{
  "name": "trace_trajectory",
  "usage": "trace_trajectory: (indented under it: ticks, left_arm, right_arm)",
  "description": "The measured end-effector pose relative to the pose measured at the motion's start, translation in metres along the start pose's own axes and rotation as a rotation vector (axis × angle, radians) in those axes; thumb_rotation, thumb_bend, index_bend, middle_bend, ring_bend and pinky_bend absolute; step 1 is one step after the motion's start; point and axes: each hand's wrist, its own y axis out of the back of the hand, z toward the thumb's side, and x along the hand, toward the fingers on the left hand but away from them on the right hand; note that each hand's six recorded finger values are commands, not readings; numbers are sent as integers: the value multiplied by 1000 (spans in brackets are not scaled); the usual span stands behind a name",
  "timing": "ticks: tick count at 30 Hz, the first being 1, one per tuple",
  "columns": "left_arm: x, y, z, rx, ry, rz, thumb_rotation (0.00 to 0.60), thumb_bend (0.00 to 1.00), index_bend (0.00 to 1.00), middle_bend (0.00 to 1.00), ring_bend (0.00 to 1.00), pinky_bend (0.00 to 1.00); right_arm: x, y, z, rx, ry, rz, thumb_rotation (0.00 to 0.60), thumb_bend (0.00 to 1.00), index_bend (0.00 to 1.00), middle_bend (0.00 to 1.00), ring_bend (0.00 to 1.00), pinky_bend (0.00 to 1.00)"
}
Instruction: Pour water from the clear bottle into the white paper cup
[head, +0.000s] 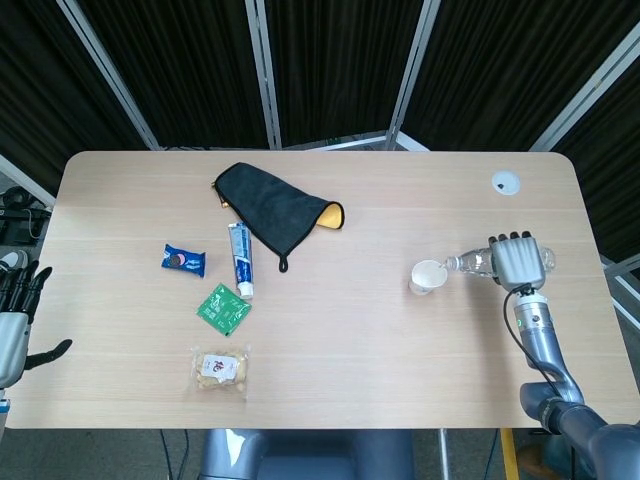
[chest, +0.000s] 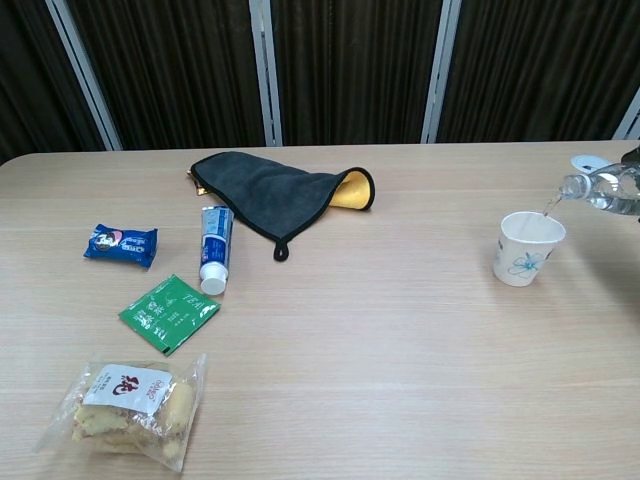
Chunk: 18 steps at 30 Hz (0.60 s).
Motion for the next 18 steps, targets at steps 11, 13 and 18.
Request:
trace_trajectory:
  ticks: [11,13,18]
  left_arm:
    - [0,0,1,2,-2,0,600,7,0,0,0,0]
    - [0,0,0,1,-1,-1,600,7,0,0,0,0]
    - [0,0,1,3,-2,0,600,6,0,0,0,0]
  right_arm:
    - [1,1,1,13,6,-2,600,659,525,633,591,451]
    - [1,1,1,14,6,-2,600,659,525,633,592,452]
    - [1,0,-1,19,2,-1,600,659,526,633,592,452]
